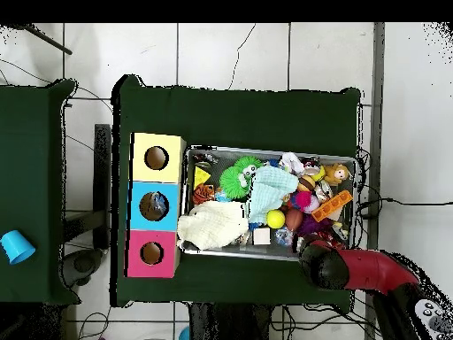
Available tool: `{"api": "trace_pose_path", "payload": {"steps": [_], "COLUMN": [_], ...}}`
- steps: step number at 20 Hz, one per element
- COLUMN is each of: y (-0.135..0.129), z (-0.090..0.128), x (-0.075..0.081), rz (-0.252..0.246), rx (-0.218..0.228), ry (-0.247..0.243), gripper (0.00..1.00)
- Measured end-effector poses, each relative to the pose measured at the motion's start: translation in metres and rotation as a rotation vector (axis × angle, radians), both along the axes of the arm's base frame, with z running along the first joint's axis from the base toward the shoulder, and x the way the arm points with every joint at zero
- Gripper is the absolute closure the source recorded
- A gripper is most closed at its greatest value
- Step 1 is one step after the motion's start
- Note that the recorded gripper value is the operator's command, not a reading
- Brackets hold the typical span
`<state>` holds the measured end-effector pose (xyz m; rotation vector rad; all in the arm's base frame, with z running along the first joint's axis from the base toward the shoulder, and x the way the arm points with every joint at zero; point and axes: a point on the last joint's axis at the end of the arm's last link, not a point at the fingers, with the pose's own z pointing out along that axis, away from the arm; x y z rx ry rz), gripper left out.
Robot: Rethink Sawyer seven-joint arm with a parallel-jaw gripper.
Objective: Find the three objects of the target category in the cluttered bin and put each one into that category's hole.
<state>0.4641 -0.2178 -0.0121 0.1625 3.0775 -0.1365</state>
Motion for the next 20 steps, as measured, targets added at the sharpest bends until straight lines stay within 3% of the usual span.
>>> {"api": "trace_pose_path", "payload": {"steps": [20], "y": [0.0001], "z": [-0.0014], "x": [0.0090], "rz": [-0.054], "rx": [0.061], "ry": [-0.031], "gripper": [0.00]}}
